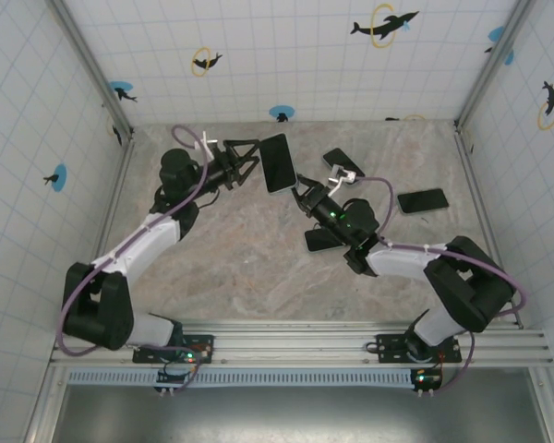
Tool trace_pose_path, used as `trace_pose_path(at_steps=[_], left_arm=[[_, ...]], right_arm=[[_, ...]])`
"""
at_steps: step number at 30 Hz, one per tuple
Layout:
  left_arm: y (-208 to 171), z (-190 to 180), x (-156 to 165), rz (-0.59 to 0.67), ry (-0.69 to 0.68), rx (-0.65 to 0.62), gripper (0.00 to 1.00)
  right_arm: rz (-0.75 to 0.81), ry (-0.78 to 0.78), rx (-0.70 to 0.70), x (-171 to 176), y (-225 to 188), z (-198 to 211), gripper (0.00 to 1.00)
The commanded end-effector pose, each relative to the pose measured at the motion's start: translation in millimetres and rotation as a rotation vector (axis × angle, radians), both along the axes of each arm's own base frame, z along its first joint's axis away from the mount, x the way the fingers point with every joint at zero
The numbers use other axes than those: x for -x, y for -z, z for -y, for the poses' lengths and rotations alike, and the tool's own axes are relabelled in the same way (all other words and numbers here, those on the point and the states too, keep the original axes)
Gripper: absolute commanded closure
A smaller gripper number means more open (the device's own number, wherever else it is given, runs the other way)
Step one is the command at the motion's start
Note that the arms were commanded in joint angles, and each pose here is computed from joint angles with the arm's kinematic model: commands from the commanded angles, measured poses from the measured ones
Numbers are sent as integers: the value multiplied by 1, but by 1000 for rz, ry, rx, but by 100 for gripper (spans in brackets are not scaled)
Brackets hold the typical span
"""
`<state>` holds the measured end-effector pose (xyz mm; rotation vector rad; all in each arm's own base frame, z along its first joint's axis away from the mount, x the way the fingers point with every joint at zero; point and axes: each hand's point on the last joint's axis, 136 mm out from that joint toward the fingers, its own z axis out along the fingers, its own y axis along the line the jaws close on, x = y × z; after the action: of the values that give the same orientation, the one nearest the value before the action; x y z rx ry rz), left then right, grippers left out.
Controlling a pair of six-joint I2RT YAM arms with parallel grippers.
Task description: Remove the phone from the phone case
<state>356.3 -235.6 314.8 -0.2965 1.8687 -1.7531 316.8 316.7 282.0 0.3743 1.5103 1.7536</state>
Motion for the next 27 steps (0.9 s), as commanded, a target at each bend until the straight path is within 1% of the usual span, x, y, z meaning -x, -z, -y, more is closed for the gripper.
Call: trace_pose_path(at_steps=[1,4,7,8,12,14,17,19,21,23,27], left_arm=[[9,-8,10,-36,-63,-24,26],[19,-8,21,-114,-94,-36,26],[21,-5,32,-146,-115,-17,26],[22,3,39,-161,-102,-9,26],[29,7,48,-225,-137,6,26],[31,8,49,-249,-153,14,26],[28,8,48,-280,-181,60,28],[23,10,47,-302,-185,132,30],[17,16,47,-312,-177,178,32],[12,25,48,-316,-165,180,32],[18,37,49,-355,-157,192,35]], right_arm=[[83,53,-127,-7,-38,11,95],[82,56,-133,-11,-40,7,95],[74,77,-133,-17,-38,6,95],[69,85,-132,-19,-37,6,95],[59,129,-128,-27,-35,8,95],[54,143,-130,-30,-33,8,95],[49,158,-136,-32,-31,7,95],[46,172,-136,-33,-29,7,96],[44,178,-135,-33,-28,6,96],[47,180,-128,-34,-28,5,96],[42,185,-124,-34,-25,4,96]])
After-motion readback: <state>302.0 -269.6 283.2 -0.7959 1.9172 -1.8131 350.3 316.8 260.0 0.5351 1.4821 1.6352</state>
